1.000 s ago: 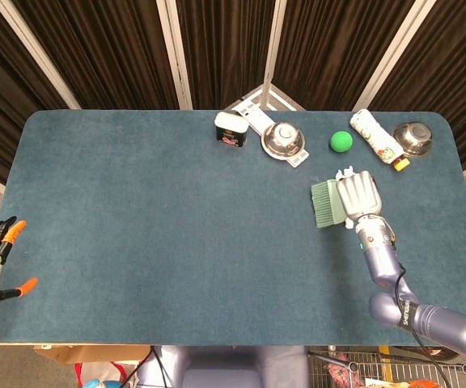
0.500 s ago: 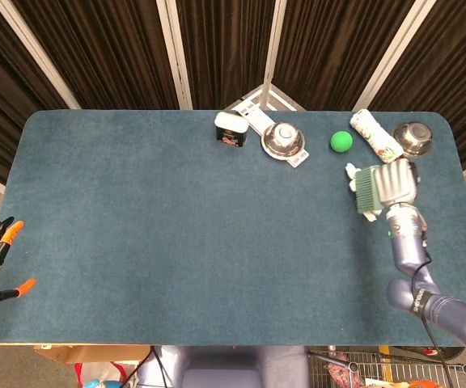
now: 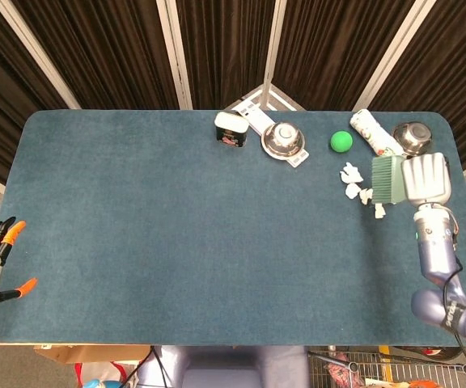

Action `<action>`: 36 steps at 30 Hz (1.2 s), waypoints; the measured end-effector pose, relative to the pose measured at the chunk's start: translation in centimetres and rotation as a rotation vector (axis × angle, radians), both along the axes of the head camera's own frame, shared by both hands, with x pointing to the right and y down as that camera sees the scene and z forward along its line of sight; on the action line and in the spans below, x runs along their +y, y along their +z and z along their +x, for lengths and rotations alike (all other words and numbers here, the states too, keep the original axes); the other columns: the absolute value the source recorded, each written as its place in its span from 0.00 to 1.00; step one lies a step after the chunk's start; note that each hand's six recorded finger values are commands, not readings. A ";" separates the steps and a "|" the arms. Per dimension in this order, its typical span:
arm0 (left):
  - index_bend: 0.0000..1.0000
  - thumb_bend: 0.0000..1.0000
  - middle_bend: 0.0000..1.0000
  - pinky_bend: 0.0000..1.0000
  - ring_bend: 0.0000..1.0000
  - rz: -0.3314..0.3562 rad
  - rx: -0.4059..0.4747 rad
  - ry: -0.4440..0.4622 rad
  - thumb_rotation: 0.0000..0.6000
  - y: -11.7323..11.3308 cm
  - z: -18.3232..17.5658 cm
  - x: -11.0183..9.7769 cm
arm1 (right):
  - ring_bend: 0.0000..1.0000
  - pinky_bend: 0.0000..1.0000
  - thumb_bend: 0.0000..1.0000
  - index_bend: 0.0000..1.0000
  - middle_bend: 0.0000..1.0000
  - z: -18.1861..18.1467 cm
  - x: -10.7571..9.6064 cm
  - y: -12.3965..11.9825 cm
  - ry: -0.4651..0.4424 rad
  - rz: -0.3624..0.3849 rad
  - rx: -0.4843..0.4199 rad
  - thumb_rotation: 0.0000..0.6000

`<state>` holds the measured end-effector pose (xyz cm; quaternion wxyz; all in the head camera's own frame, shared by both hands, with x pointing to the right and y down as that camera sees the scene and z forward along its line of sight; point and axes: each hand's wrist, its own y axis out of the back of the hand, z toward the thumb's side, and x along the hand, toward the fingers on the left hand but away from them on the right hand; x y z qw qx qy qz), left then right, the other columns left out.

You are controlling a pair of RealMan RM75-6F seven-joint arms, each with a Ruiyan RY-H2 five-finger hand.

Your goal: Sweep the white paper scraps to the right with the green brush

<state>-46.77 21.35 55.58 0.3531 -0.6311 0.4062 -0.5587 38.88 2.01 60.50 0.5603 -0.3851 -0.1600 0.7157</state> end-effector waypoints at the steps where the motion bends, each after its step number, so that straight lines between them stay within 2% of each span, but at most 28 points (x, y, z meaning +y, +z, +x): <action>1: 0.00 0.00 0.00 0.00 0.00 0.003 -0.004 0.003 1.00 0.0 0.0 0.0 | 0.92 0.85 0.61 0.85 0.90 -0.4 0.7 -0.2 0.001 -0.007 -0.045 1.00; 6: 0.00 0.00 0.00 0.00 0.00 0.019 -0.014 0.019 1.00 0.0 0.2 0.0 | 0.92 0.85 0.61 0.85 0.90 -2.8 3.8 -0.9 0.017 -0.042 -0.251 1.00; 13: 0.00 0.00 0.00 0.00 0.00 0.026 -0.024 0.038 1.00 0.2 0.6 0.2 | 0.92 0.85 0.61 0.85 0.90 -8.5 7.4 -0.9 0.002 -0.117 -0.497 1.00; 16: 0.00 0.00 0.00 0.00 0.00 0.027 -0.026 0.036 1.00 0.3 0.6 0.2 | 0.92 0.85 0.61 0.85 0.90 -11.0 8.6 -0.2 -0.004 -0.153 -0.571 1.00; 22: 0.00 0.00 0.00 0.00 0.00 0.036 -0.027 0.024 1.00 0.1 0.3 0.1 | 0.92 0.85 0.61 0.83 0.90 -15.4 10.7 2.0 0.000 -0.214 -0.652 1.00; 23: 0.00 0.00 0.00 0.00 0.00 0.037 -0.027 0.024 1.00 0.1 0.3 0.2 | 0.91 0.85 0.61 0.81 0.90 -16.0 11.0 2.4 0.004 -0.224 -0.660 1.00; 24: 0.00 0.00 0.00 0.00 0.00 0.038 -0.028 0.025 1.00 0.1 0.3 0.2 | 0.90 0.85 0.61 0.73 0.90 -16.7 11.4 3.0 0.008 -0.235 -0.667 1.00; 26: 0.00 0.00 0.00 0.00 0.00 0.039 -0.028 0.025 1.00 0.1 0.2 0.2 | 0.87 0.84 0.58 0.55 0.89 -17.5 11.9 3.8 0.011 -0.246 -0.665 1.00; 28: 0.00 0.00 0.00 0.00 0.00 0.040 -0.027 0.023 1.00 0.0 0.2 0.2 | 0.84 0.83 0.48 0.29 0.87 -18.1 12.3 4.8 0.013 -0.247 -0.641 1.00; 31: 0.00 0.00 0.00 0.00 0.00 0.041 -0.025 0.020 1.00 0.0 0.1 0.2 | 0.84 0.83 0.40 0.05 0.87 -18.1 12.5 5.8 0.018 -0.246 -0.580 1.00; 33: 0.00 0.00 0.00 0.00 0.00 0.039 -0.026 0.017 1.00 0.0 -0.1 0.2 | 0.84 0.83 0.37 0.00 0.86 -17.8 12.6 6.1 0.020 -0.249 -0.541 1.00; 36: 0.00 0.00 0.00 0.00 0.00 0.040 -0.027 0.015 1.00 0.0 -0.1 0.2 | 0.84 0.83 0.34 0.00 0.86 -17.0 12.7 6.2 0.021 -0.248 -0.473 1.00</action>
